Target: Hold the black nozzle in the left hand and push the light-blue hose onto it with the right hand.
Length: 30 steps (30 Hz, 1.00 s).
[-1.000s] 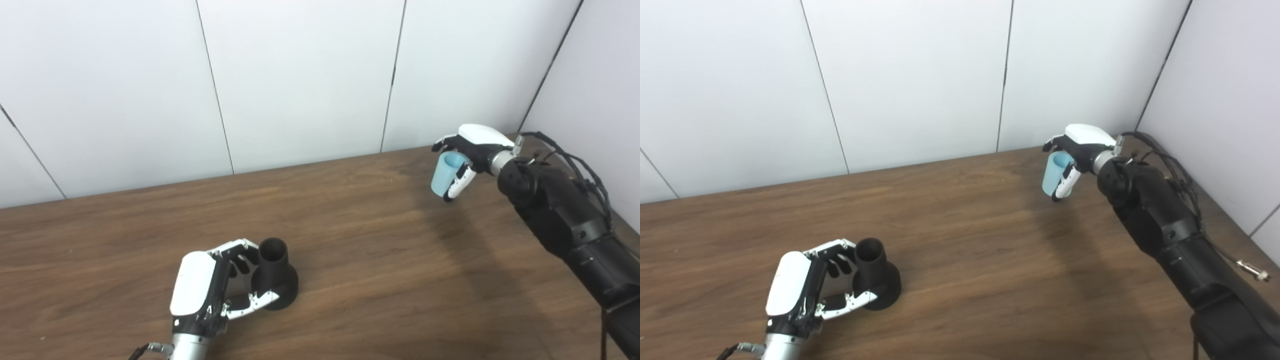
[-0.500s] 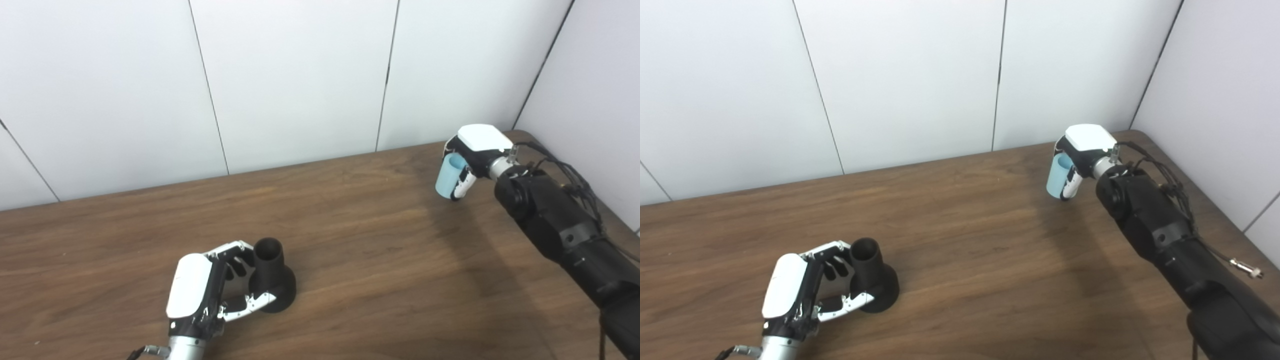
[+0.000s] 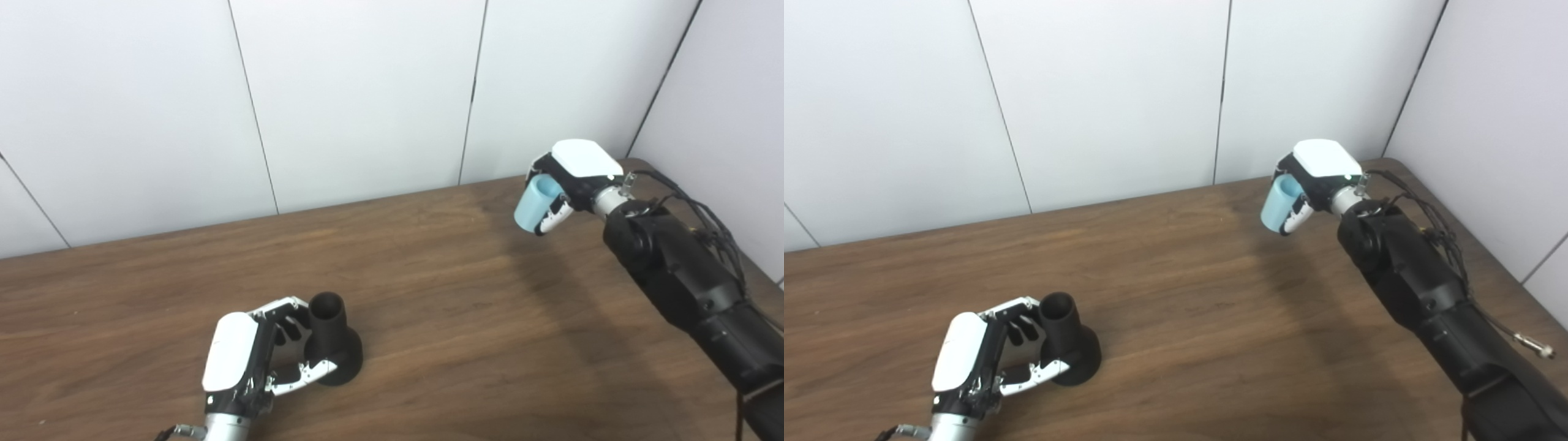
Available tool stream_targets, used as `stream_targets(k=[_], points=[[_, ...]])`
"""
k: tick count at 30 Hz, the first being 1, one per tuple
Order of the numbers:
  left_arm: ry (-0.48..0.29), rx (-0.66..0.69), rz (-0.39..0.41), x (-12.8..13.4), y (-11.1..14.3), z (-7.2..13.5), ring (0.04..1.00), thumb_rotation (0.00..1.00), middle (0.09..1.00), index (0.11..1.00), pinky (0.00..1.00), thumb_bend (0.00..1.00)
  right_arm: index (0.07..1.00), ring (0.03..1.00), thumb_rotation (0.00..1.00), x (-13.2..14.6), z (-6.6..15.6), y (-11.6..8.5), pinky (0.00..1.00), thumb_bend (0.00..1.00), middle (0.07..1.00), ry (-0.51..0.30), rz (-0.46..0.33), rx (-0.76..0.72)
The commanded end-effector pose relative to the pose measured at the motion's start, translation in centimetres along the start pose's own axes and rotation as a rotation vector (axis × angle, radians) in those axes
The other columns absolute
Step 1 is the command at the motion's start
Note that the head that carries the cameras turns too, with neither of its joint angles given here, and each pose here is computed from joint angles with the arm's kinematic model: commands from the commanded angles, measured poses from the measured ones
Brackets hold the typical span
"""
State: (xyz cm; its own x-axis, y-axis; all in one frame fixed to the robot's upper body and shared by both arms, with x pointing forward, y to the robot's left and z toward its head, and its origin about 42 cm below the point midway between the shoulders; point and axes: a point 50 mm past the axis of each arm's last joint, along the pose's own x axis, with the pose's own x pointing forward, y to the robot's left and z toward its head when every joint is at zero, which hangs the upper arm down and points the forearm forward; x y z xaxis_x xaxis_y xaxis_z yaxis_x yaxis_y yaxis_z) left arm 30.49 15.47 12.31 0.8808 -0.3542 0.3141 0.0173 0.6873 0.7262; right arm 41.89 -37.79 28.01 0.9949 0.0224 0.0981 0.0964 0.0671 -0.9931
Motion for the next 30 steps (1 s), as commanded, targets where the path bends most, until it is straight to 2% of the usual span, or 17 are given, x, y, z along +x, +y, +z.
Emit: stream_targets(k=[1,9,15,22,28,30], points=[[0.135,-0.028,-0.126,-5.8,-4.0,-1.8,0.419,0.00,0.514,0.491,0.34,0.47,0.500,0.395,0.00,-0.4,0.6,-3.8,0.41,0.52,0.509,-0.032,-0.108,0.000],[0.136,-0.034,-0.128,-5.5,-5.1,-1.3,0.418,0.00,0.505,0.496,0.33,0.47,0.528,0.369,0.00,-5.9,6.4,-5.1,0.34,0.51,0.504,-0.214,-0.158,0.135],[0.132,-0.026,-0.136,-5.4,-5.7,-0.8,0.423,0.00,0.500,0.495,0.34,0.48,0.522,0.383,0.00,-9.2,9.8,-5.3,0.38,0.51,0.516,-0.307,-0.147,0.251],[0.137,-0.019,-0.138,-5.3,-6.2,-0.4,0.435,0.00,0.497,0.487,0.34,0.48,0.517,0.390,0.00,-11.2,12.1,-5.0,0.40,0.51,0.521,-0.404,-0.124,0.357],[0.143,-0.020,-0.144,-5.2,-6.4,0.0,0.435,0.00,0.507,0.484,0.35,0.48,0.516,0.385,0.00,-12.1,14.0,-3.7,0.37,0.51,0.523,-0.494,-0.143,0.414],[0.146,-0.016,-0.148,-5.1,-6.5,0.2,0.437,0.00,0.507,0.483,0.35,0.48,0.521,0.388,0.00,-12.4,14.6,-3.3,0.32,0.50,0.514,-0.507,-0.159,0.456]])
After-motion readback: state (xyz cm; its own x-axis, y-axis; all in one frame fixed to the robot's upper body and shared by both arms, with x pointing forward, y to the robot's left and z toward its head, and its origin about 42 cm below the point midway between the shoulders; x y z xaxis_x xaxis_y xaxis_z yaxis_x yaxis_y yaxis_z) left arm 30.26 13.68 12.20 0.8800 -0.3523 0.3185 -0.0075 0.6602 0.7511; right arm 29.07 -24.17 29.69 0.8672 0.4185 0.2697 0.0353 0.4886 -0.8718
